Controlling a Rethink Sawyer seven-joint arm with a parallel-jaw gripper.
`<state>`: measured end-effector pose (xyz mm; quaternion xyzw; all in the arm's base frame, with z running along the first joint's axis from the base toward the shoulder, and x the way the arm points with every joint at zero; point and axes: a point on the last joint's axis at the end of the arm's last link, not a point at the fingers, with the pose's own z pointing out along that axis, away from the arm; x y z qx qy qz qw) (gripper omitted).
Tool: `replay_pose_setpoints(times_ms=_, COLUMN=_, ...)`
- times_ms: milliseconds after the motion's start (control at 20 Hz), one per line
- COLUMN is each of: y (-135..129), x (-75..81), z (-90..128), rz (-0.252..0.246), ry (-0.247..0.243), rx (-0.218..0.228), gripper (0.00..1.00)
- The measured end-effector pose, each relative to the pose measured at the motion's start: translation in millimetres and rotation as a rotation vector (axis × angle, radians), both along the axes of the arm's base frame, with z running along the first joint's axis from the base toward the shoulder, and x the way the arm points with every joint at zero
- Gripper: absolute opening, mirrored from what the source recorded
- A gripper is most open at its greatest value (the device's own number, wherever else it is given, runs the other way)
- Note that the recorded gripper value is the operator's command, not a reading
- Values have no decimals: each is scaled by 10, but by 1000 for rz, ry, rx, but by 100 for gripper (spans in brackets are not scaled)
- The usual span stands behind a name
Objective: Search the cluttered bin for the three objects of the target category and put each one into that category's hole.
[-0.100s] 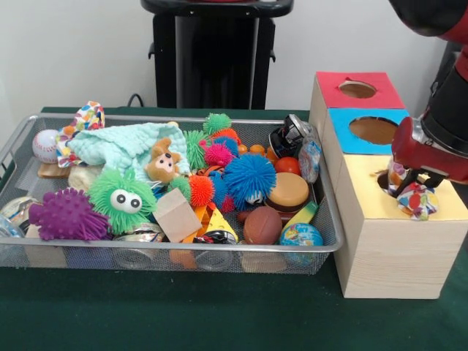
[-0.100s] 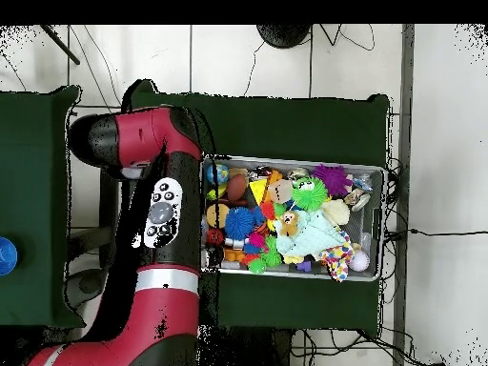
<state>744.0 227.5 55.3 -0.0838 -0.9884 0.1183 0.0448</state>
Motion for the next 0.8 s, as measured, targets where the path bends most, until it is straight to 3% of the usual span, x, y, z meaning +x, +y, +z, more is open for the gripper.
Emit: replay_pose_setpoints(times_ms=800, y=-73, x=-79, z=-18, rz=3, ry=-62, rx=10, gripper=0)
